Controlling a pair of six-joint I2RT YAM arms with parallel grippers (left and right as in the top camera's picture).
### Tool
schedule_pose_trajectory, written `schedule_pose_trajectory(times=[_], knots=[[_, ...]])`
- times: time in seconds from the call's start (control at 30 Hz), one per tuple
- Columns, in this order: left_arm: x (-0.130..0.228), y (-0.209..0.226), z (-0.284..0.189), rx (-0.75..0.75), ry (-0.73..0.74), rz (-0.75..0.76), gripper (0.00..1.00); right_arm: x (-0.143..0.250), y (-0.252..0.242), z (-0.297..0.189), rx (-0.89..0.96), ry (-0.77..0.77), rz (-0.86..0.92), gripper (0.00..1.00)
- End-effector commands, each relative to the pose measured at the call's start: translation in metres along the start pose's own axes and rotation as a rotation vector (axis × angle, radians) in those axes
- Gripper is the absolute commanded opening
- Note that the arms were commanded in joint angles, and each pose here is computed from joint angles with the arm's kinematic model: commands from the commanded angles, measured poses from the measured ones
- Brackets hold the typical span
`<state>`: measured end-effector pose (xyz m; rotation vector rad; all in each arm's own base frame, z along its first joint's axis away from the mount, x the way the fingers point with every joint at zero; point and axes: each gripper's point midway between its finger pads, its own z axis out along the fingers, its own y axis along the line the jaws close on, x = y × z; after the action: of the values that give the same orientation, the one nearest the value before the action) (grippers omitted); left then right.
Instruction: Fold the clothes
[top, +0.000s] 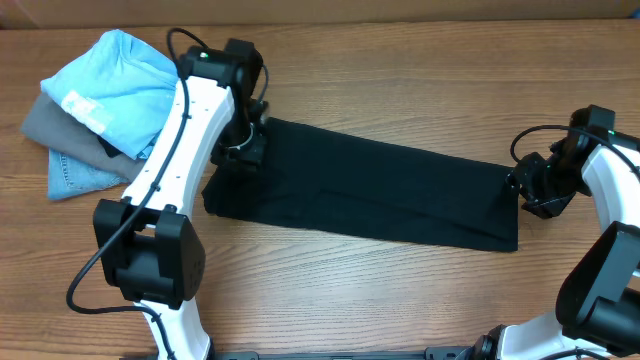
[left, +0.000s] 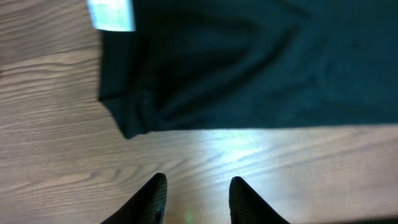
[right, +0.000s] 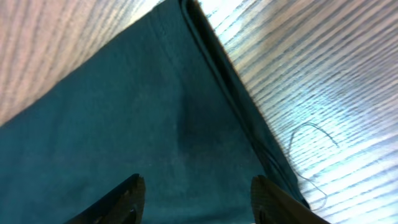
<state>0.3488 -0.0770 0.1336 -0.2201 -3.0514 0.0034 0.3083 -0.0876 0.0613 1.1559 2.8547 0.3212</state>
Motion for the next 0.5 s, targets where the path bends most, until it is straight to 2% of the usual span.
schedule_pose_trajectory(times=[0.0, 0.13, 0.3, 0.47], knots=[[0.000, 0.026, -0.003, -0.006, -0.021, -0.147, 0.40, -0.002, 0.002, -0.010, -0.062, -0.017, 0.015, 0.58], [0.006, 0.028, 0.006, 0.080, 0.016, -0.183, 0.49, -0.004, -0.003, -0.011, -0.063, -0.017, 0.029, 0.58], [0.024, 0.024, 0.031, 0.096, 0.101, -0.188, 0.55, -0.004, -0.001, -0.012, -0.071, -0.019, 0.028, 0.58], [0.035, 0.021, 0.062, 0.104, 0.144, -0.187, 0.54, -0.004, -0.001, -0.011, -0.071, -0.019, 0.028, 0.58]])
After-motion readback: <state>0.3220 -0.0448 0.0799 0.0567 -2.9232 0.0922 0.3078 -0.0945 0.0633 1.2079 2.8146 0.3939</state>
